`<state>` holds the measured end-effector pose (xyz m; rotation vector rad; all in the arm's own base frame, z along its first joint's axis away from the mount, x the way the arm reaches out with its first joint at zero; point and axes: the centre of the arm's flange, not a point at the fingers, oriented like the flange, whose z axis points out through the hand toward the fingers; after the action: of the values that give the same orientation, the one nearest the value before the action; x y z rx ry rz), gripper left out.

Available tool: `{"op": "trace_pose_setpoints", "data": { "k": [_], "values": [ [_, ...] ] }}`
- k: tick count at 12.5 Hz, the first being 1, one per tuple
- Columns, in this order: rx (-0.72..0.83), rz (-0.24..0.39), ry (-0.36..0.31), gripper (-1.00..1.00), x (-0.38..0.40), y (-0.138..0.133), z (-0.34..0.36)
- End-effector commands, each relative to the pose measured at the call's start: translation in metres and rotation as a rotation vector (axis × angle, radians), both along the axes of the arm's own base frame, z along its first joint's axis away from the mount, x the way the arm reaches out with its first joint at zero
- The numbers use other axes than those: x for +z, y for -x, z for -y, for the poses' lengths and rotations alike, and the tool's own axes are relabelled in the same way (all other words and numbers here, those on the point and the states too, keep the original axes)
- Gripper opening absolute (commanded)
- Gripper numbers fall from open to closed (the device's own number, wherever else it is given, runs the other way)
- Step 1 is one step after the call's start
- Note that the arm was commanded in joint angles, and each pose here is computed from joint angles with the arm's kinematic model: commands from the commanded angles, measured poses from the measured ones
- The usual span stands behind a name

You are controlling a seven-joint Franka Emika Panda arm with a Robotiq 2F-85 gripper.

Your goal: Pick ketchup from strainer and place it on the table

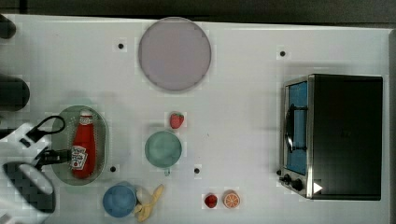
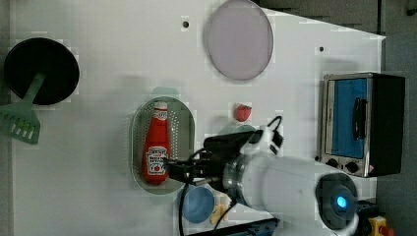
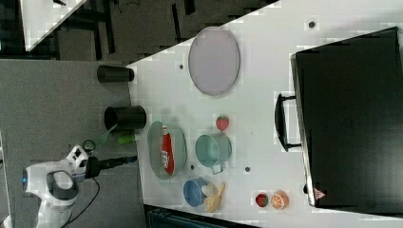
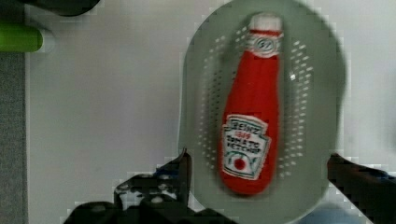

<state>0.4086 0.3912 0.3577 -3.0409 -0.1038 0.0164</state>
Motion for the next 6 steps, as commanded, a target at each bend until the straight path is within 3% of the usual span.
{"op": "trace_pose_setpoints", "data": {
  "k": [1,6],
  "values": [
    [-0.108,-0.041,0.016,1.00,-0.054,-0.008,0.022],
    [-0.134,-0.102,-0.017,1.00,-0.121,-0.001,0.014]
  ]
}}
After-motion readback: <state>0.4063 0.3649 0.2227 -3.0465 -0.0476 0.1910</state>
